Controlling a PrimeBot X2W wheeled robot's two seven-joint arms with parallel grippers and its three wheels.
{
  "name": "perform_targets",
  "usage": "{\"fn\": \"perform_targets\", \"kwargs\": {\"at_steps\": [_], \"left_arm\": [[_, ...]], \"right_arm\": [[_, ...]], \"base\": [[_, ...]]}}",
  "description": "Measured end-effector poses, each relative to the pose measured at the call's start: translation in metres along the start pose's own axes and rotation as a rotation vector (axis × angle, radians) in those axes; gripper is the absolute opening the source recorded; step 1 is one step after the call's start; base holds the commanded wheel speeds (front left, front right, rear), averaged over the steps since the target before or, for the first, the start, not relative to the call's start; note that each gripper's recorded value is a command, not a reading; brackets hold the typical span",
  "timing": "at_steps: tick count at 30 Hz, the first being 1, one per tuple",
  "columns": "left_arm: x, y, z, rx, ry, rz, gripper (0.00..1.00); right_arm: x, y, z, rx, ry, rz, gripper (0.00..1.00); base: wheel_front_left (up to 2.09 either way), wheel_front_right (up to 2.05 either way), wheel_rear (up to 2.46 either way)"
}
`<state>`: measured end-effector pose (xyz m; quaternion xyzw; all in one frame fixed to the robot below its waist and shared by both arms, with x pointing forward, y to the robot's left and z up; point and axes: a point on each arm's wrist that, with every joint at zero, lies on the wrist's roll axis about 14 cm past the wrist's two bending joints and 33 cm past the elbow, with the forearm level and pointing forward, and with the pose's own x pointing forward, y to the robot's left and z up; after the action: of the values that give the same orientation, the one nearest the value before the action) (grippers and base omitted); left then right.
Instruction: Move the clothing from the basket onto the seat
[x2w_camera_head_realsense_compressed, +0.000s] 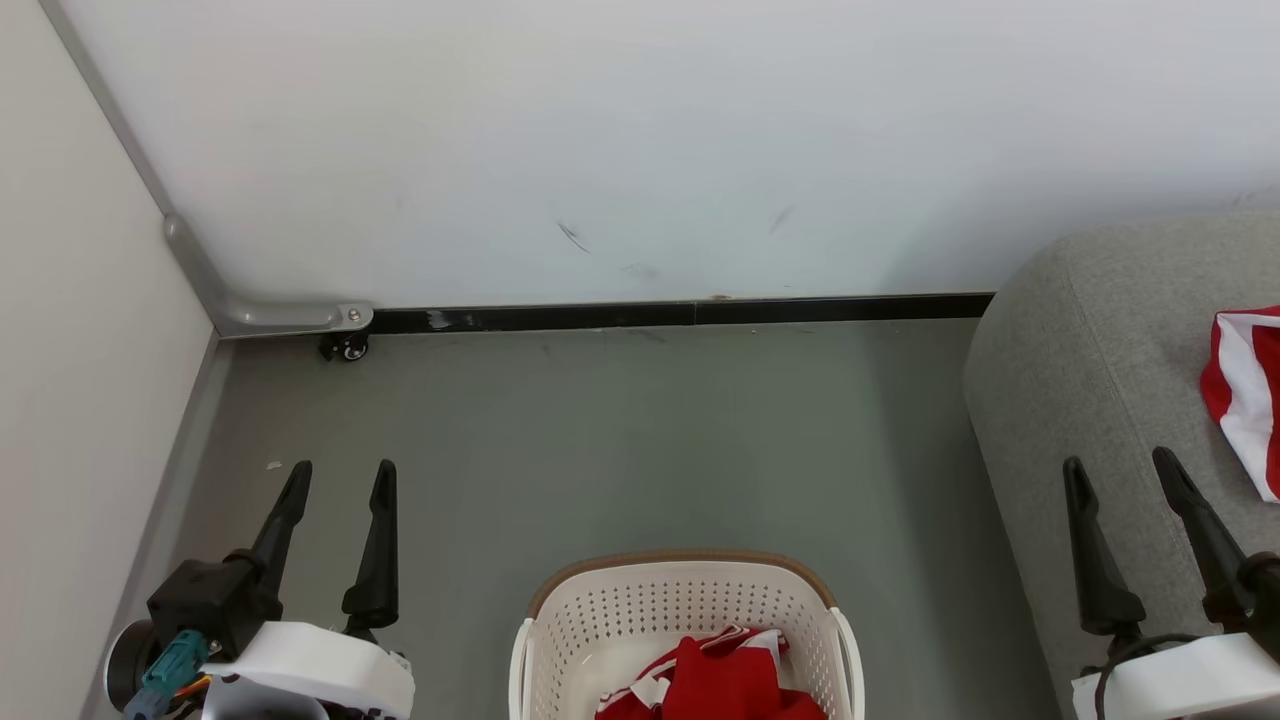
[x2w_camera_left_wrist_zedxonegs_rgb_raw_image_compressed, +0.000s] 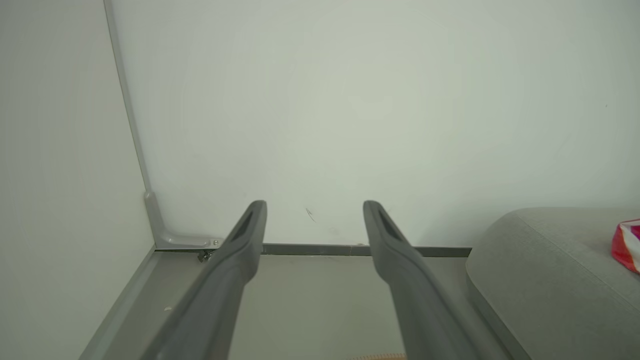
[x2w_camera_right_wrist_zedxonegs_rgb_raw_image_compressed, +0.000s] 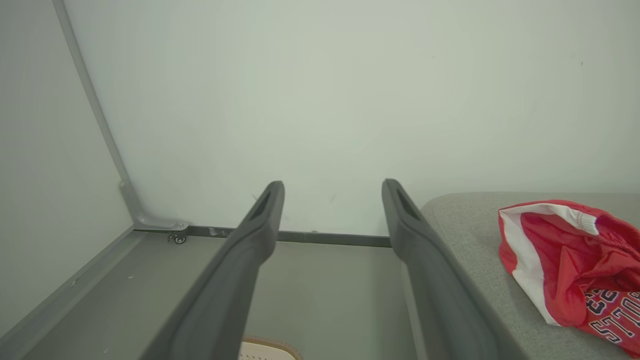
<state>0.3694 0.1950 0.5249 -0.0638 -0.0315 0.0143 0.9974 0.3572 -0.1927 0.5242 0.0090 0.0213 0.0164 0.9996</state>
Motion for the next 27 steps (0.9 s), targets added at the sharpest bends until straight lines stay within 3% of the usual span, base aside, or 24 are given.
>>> {"fn": "perform_targets", "kwargs": {"at_steps": [27], "left_arm": [[0.001,-0.007,0.004,0.011,-0.018,-0.025,1.00]], "right_arm": [[-0.009,-0.022,0.002,0.008,-0.011,-0.065,1.00]], "base": [[0.00,0.00,0.00]]}}
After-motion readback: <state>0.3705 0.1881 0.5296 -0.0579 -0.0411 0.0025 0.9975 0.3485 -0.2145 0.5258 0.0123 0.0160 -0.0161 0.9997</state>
